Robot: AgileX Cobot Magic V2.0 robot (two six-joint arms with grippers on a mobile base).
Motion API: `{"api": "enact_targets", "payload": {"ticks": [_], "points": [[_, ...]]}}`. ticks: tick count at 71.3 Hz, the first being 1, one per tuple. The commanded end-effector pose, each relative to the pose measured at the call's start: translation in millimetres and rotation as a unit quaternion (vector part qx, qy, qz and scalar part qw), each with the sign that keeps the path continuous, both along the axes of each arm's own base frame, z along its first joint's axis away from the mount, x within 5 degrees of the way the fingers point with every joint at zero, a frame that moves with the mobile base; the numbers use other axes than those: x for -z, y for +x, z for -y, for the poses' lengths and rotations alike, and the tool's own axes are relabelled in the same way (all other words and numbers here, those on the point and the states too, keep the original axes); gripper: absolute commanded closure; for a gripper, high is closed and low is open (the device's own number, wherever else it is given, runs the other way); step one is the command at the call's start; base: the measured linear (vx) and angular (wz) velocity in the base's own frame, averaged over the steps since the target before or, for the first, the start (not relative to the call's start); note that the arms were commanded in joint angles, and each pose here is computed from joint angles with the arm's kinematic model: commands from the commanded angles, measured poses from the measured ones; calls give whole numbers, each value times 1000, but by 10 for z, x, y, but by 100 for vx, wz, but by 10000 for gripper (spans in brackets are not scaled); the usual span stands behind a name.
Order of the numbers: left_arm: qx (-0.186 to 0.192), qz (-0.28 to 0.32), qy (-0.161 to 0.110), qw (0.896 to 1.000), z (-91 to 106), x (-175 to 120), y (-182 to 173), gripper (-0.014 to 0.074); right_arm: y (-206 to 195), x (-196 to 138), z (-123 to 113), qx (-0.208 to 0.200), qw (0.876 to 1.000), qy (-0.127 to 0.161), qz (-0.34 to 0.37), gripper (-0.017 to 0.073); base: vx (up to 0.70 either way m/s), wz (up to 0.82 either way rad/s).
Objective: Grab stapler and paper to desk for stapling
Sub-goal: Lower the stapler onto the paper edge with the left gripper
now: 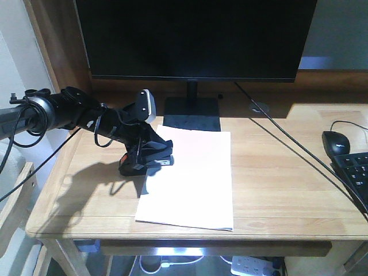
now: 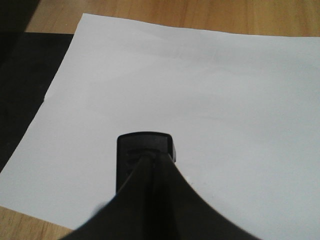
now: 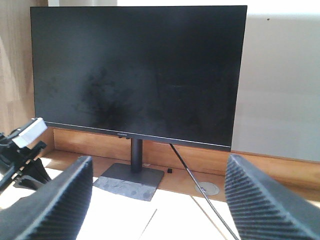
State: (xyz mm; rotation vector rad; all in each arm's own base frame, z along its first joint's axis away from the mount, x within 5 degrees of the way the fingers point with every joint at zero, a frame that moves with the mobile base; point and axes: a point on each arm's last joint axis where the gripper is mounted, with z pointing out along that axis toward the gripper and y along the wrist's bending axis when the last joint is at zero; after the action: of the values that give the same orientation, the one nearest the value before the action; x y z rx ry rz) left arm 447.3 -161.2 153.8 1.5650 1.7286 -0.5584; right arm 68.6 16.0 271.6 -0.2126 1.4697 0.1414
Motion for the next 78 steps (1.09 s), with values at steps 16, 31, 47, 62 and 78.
{"api": "enact_targets", "payload": {"ticks": [16, 31, 47, 62, 78], "points": [[-15, -4, -19, 1000, 110, -124, 9, 600, 2, -80, 13, 9, 1000, -19, 14, 34, 0, 0], [-17, -13, -14, 1000, 108, -28, 21, 600, 2, -80, 13, 9, 1000, -19, 14, 34, 0, 0], [-23, -9, -12, 1000, 103, -22, 35, 600, 2, -80, 13, 9, 1000, -19, 14, 34, 0, 0], [-26, -7, -11, 1000, 100, -21, 40, 600, 2, -80, 13, 9, 1000, -19, 14, 34, 0, 0], [-32, -7, 1, 999, 84, -5, 48, 600, 2, -80, 13, 9, 1000, -19, 14, 34, 0, 0]]}}
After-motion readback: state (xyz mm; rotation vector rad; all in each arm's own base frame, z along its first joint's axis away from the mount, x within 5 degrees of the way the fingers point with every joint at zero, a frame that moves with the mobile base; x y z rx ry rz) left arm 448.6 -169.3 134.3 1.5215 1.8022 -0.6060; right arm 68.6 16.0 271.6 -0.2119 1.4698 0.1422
